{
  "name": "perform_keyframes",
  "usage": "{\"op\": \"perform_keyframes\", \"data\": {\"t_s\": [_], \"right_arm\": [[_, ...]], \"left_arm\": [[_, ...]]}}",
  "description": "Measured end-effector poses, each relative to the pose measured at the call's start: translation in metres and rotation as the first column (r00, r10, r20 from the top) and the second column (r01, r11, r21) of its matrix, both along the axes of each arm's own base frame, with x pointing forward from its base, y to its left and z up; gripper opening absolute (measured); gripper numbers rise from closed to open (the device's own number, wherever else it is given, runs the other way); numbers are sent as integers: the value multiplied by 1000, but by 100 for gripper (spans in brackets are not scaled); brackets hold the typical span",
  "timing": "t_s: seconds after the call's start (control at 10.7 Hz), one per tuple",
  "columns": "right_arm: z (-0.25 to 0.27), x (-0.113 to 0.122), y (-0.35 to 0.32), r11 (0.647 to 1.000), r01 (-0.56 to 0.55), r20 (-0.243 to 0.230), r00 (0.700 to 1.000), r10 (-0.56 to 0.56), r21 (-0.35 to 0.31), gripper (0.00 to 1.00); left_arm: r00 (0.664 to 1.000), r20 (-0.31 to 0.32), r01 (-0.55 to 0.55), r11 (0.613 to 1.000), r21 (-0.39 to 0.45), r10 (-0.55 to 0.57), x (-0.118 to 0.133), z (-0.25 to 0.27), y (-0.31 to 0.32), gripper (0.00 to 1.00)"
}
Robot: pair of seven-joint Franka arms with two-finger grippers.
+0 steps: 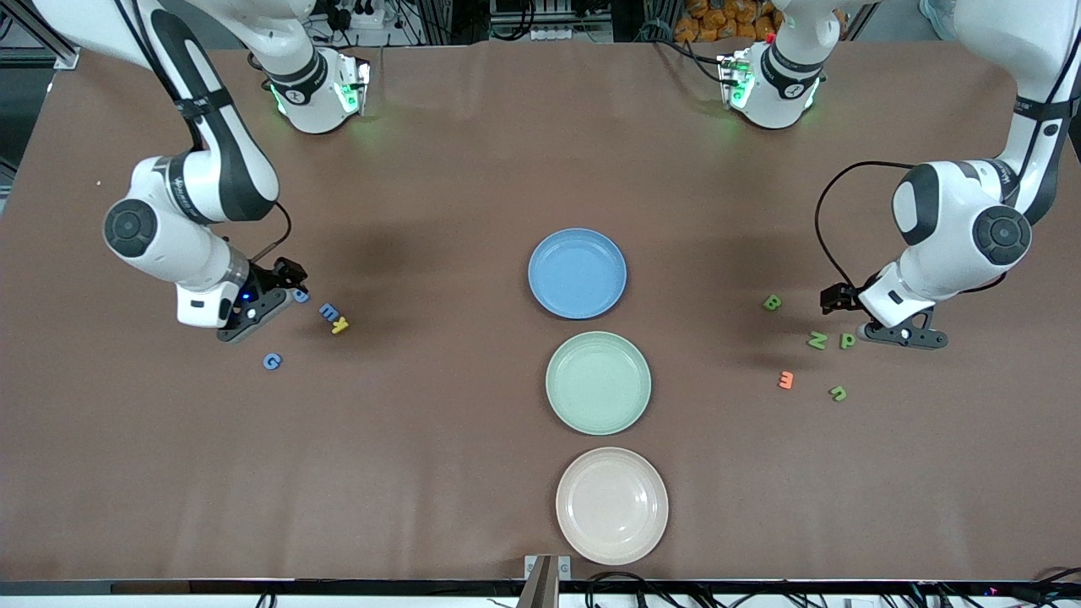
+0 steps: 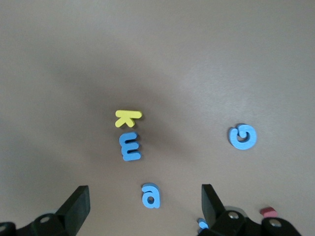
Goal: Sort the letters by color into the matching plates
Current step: 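Grasp the green Z with the left gripper while the right gripper descends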
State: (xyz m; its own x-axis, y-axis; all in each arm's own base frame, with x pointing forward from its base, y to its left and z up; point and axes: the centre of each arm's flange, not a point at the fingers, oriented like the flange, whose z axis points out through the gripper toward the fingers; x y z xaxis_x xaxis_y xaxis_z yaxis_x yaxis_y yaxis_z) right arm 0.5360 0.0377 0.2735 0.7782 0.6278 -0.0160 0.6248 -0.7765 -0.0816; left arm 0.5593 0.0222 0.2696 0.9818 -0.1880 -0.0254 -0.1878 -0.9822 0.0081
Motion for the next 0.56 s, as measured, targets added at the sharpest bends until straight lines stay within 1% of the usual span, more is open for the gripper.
{"op": "perform_keyframes", "data": {"t_s": [0.19,0.37,0.56], "right_arm": [[-10,-6,-2,996,-88,-5,996,88,6,100],[-17,-11,-5,985,-171,13,985,171,11,100],[-35,-19,-16,972,-233,29,972,232,15,100]], "left_arm": [[998,13,56,998,-4,-56,0,-13,2,100],[994,18,107,994,-10,-106,-1,-31,1,100],[993,10,117,993,-16,-117,-1,-47,-2,99]]}}
